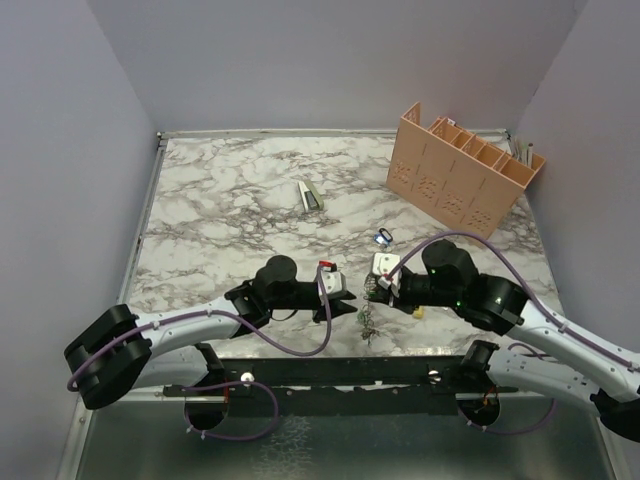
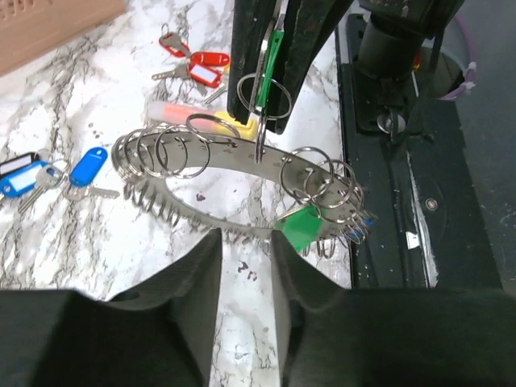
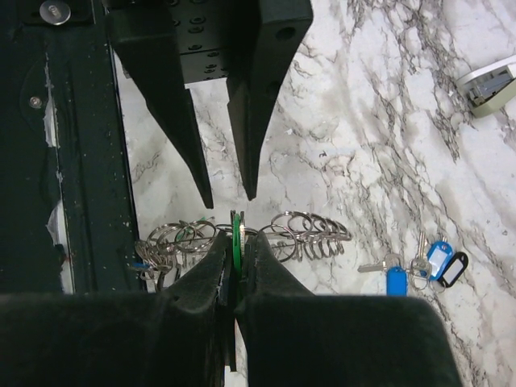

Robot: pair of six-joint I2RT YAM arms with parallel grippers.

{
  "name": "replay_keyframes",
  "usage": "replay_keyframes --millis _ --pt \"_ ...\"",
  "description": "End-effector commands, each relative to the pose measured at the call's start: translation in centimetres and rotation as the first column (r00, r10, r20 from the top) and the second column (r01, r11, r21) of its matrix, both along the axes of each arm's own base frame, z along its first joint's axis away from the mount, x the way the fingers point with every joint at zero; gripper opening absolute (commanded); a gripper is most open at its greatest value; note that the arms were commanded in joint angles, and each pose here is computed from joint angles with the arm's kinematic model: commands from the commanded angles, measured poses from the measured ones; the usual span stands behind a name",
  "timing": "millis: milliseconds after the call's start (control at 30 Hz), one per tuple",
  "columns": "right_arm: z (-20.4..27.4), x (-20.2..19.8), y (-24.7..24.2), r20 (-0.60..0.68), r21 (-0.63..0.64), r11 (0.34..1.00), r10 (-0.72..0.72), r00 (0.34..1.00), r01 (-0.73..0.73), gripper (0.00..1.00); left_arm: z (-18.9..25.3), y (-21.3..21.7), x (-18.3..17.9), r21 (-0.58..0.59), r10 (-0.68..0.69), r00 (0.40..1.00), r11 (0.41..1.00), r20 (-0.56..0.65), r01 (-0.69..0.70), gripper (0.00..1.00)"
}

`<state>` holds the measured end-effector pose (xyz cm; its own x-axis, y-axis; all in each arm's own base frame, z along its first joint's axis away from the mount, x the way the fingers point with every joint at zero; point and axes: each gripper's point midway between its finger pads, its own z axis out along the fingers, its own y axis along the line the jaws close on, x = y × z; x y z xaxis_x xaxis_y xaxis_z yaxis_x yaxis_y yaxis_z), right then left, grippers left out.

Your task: Remove the keys from the keyring

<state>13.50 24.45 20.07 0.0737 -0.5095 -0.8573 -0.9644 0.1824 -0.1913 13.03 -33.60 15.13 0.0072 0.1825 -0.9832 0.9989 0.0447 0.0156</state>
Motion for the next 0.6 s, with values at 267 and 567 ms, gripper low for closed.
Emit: replay_keyframes --millis 267,567 --pt "-0.1 1.2 0.5 -0.015 0.007 0.998 -0.065 0.998 0.066 0.01 0.7 1.4 0.4 -0.034 0.069 0.996 0.997 0.056 -0.067 0.45" --pt "-1.0 1.1 1.0 -0.046 -0.009 0.999 -0.048 0.998 0.048 0.01 2.7 1.2 0.1 -0.115 0.060 0.995 0.992 0.078 -0.051 0.48"
